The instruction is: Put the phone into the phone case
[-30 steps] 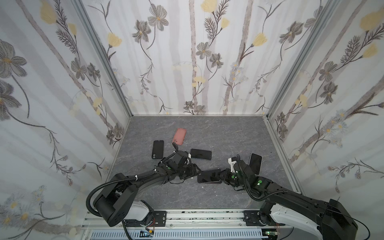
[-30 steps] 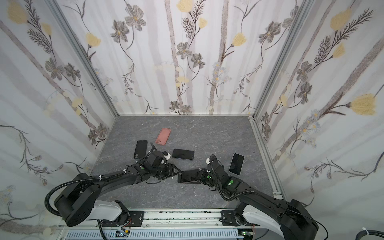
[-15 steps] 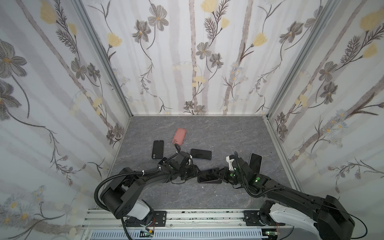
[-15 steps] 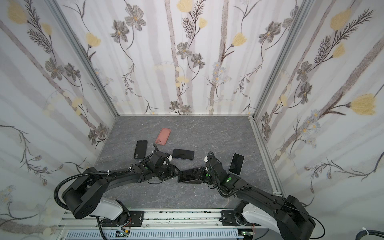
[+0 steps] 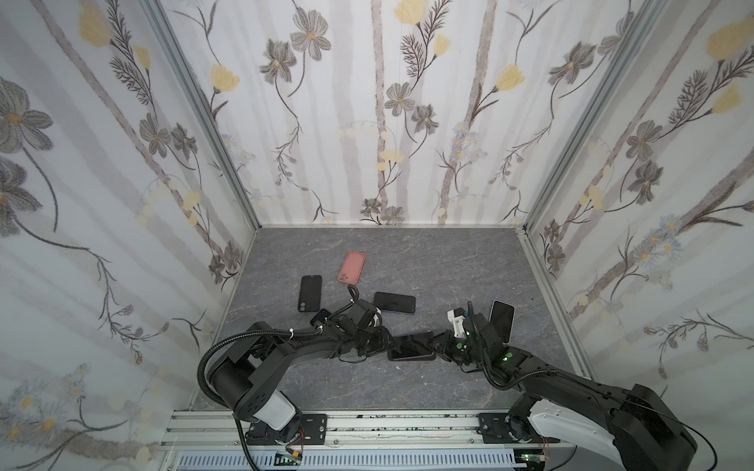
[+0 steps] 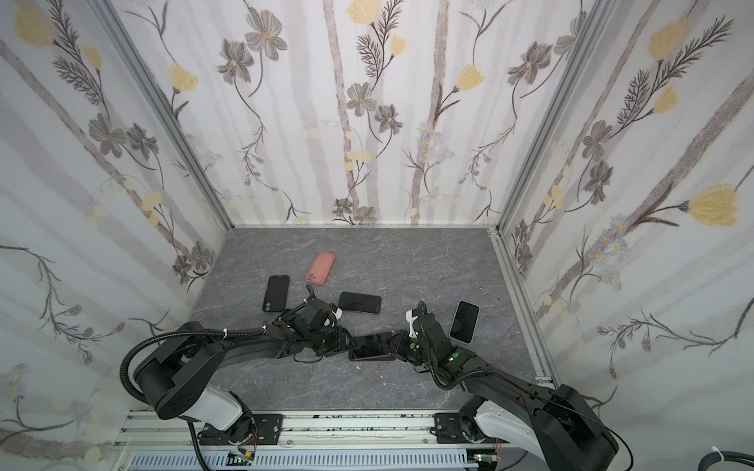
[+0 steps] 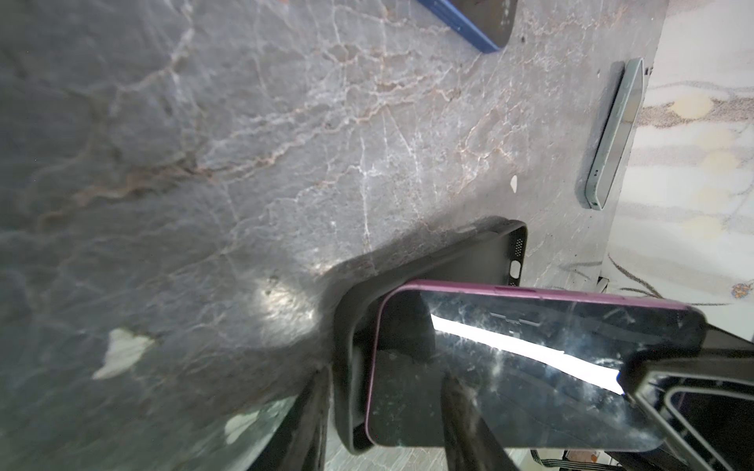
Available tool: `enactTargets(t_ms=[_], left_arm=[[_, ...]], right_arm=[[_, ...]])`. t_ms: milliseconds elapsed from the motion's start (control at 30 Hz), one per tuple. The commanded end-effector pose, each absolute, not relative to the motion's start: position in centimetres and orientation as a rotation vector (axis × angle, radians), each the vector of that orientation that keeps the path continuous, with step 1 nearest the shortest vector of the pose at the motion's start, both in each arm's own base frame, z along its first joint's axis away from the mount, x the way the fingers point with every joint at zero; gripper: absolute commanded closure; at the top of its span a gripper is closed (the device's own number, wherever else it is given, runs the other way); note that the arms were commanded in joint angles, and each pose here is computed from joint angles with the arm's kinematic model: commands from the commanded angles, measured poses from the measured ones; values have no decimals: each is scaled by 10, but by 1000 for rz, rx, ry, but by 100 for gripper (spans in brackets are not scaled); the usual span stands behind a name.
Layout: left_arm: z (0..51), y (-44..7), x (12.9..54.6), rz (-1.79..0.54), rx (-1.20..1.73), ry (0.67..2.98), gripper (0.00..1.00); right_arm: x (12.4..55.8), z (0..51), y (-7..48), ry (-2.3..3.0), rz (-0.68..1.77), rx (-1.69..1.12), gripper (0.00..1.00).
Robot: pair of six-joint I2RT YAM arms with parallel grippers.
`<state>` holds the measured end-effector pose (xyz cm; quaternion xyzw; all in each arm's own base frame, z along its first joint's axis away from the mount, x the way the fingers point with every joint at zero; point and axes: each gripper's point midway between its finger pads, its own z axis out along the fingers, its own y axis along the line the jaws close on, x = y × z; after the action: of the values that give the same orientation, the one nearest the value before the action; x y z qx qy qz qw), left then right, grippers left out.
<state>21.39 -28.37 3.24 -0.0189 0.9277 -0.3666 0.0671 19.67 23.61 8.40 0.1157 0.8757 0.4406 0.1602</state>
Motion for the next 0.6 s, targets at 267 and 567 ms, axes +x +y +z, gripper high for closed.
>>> enactTargets(t_ms=[267, 567], left_arm=[[37, -301, 219, -1175, -14, 2769, 56], [35, -302, 216, -1166, 1, 2780, 56]], right_arm=[[191, 62, 234, 2561, 1256, 298, 100], [186, 33, 218, 2615, 1172, 327, 100]])
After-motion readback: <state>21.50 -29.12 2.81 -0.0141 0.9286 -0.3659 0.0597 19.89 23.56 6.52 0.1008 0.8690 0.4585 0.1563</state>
